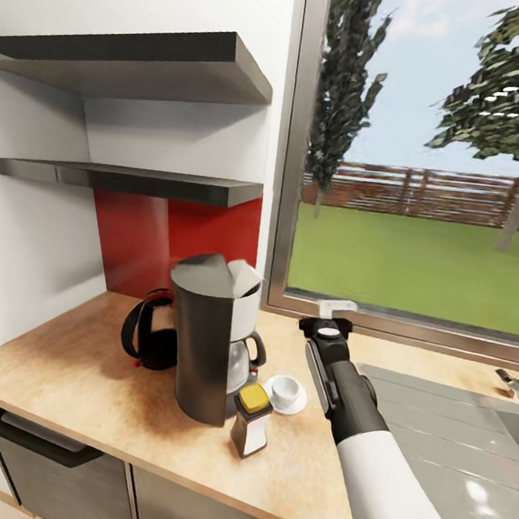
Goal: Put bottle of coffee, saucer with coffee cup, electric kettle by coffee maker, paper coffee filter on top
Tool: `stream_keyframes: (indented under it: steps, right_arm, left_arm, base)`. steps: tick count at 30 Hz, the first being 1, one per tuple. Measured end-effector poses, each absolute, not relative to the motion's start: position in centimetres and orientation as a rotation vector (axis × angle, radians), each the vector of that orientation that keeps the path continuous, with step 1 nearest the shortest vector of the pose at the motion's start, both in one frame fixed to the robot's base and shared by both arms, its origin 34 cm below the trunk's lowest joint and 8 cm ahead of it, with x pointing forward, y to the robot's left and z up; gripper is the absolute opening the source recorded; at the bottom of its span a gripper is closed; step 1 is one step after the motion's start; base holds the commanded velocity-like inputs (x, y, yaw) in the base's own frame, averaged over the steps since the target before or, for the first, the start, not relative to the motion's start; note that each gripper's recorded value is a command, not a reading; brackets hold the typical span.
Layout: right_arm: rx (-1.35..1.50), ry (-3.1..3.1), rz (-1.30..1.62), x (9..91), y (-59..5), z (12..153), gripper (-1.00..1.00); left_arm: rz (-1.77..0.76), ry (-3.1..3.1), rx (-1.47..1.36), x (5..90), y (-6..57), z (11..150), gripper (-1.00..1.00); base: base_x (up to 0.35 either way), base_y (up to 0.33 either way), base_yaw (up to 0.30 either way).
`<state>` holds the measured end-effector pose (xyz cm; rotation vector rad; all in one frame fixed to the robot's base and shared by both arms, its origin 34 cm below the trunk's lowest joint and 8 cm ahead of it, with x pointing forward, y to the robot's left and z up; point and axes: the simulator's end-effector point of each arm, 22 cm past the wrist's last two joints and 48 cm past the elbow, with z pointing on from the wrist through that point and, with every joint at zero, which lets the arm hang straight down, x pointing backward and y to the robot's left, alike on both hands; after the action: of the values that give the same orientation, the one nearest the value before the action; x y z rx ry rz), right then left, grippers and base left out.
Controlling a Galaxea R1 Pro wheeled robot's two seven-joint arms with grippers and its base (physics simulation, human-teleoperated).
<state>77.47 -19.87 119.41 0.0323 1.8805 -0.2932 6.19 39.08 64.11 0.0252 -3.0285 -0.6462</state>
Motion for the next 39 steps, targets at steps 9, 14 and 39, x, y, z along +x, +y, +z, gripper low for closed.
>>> stream_keyframes:
  steps: [9, 14, 39]
  right_arm:
    - [0.019, 1.836, -0.222, 77.8, -20.2, 121.6, 1.00]
    - [-0.006, 1.847, 0.000, 78.2, -20.1, 121.6, 1.00]
    - [-0.208, 1.829, 0.357, 77.0, -16.2, 121.7, 1.00]
  left_arm:
    - [-0.642, -3.029, 0.029, 6.2, 39.0, 64.1, 1.00]
    - [-0.641, -3.030, 0.030, 6.2, 39.0, 64.1, 1.00]
    - [-0.645, -3.031, 0.046, 6.3, 39.0, 64.1, 1.00]
  base:
    - [-0.194, -0.227, 0.000]
    - [-0.212, -0.223, 0.000]
    - [-0.268, -0.052, 0.155]
